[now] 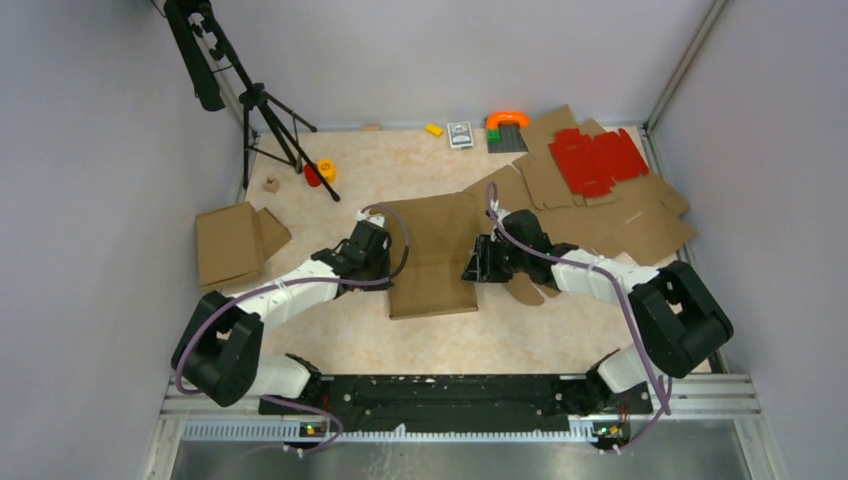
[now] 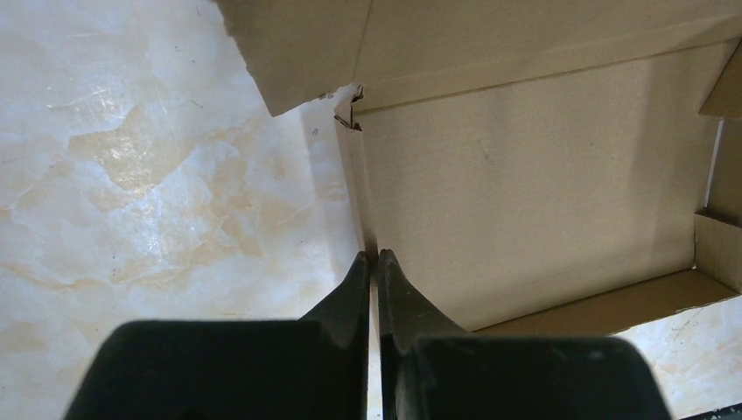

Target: Fold the paper box

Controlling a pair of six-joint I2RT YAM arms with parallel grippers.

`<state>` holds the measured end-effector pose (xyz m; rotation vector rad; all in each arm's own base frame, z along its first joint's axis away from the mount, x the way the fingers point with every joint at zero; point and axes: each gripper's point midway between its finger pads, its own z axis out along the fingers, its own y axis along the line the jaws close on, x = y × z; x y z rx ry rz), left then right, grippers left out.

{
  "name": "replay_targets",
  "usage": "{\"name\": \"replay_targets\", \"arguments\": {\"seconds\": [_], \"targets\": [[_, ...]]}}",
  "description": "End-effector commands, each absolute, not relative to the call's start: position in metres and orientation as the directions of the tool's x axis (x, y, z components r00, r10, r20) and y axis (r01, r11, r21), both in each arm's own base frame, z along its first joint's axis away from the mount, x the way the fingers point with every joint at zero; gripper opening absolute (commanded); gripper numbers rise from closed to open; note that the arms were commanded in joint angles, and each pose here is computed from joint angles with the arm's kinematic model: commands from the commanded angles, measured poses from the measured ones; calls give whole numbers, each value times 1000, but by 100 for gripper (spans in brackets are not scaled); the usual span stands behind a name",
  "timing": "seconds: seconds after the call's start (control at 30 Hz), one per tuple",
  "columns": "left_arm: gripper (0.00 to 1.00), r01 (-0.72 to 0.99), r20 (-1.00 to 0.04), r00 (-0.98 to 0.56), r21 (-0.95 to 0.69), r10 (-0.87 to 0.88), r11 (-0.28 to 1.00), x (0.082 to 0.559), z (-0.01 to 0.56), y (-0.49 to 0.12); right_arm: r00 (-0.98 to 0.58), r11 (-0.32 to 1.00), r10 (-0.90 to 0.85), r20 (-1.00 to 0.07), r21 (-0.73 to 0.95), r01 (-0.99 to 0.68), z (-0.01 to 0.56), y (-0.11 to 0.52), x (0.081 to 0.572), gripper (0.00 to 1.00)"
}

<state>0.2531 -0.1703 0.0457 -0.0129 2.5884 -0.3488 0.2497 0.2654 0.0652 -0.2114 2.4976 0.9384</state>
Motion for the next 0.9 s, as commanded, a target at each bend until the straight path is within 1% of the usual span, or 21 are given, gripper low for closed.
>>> {"name": "replay_targets", "arguments": {"seconds": [0.0,0.13,0.27,0.4,0.47,0.53,0.6,0.63,0.67,0.73,0.77,0.8,0.87], "targets": [[0,89,-520,-850,-294,-81,952,256,55,-181,-875,711,28,-483,625,-323,75,281,253,43],[0,87,-519,-851,-292,-81,953,256,54,-180,-882,707,26,-471,632,-317,71,281,250,43],[0,85,-517,-852,-288,-80,954,255,52,-179,-877,717,36,-479,624,-311,68,278,250,39],[0,84,-515,-854,-286,-79,955,254,51,-179,-862,744,48,-504,594,-306,69,270,253,41],[0,84,-516,-853,-285,-79,955,254,51,-179,-861,748,50,-506,590,-303,67,267,253,37],[0,84,-514,-854,-285,-78,955,254,50,-179,-867,741,54,-495,602,-297,65,266,252,31],[0,83,-512,-856,-283,-77,955,254,49,-179,-874,731,59,-482,617,-291,62,267,252,28],[0,84,-511,-856,-284,-77,955,254,49,-179,-875,725,61,-481,623,-293,61,268,252,28],[0,83,-511,-856,-284,-78,955,255,49,-179,-873,714,59,-484,632,-301,63,269,251,30],[0,82,-508,-858,-283,-76,956,254,47,-179,-872,690,55,-486,650,-318,66,273,248,41],[0,83,-507,-858,-283,-76,956,254,47,-179,-871,683,55,-489,654,-324,67,274,248,43],[0,83,-508,-858,-284,-76,955,254,48,-179,-868,679,58,-493,657,-327,69,274,248,42],[0,84,-510,-857,-285,-77,955,254,49,-179,-864,677,67,-499,659,-327,71,273,249,36]]}}
